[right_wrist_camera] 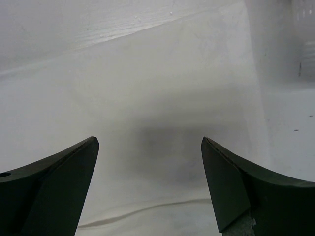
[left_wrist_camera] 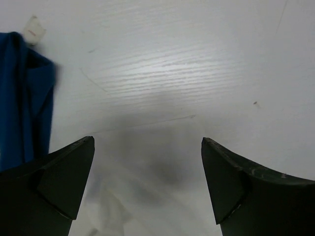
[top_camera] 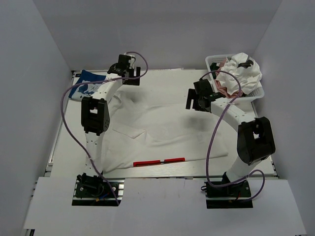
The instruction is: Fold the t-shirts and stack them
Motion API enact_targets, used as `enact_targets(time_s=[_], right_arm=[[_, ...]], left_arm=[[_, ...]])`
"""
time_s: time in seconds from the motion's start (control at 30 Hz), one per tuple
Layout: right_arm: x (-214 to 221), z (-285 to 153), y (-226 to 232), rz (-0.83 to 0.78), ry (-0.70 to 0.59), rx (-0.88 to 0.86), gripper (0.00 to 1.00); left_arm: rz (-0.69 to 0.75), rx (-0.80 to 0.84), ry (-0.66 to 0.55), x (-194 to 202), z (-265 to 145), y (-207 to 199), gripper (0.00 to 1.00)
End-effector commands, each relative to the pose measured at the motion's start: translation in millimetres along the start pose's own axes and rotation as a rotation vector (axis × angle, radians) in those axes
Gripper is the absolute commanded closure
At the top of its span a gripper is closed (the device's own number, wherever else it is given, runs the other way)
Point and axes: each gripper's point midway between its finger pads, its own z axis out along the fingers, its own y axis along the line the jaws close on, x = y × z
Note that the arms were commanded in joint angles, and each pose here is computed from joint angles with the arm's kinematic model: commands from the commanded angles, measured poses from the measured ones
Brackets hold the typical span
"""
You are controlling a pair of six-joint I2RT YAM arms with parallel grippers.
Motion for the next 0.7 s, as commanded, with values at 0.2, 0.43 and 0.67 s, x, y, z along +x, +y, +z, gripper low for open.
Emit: enact_targets(time_s=[0.2, 0.43, 0.67], right_arm=[[-31, 3, -17, -0.045, -0.049, 0.048, 0.1], [-25, 5, -24, -0.036, -0.033, 0.047, 0.1], [-26, -5, -30, -0.02, -0.055, 0.047, 0.1]], left_arm=[[0.254, 0.18, 0.087, 26, 27, -24, 0.11], [0.336, 0.11, 0.203, 72, 63, -22, 0.4], [0.339, 0.228, 0.181, 83, 85, -49, 0.49]])
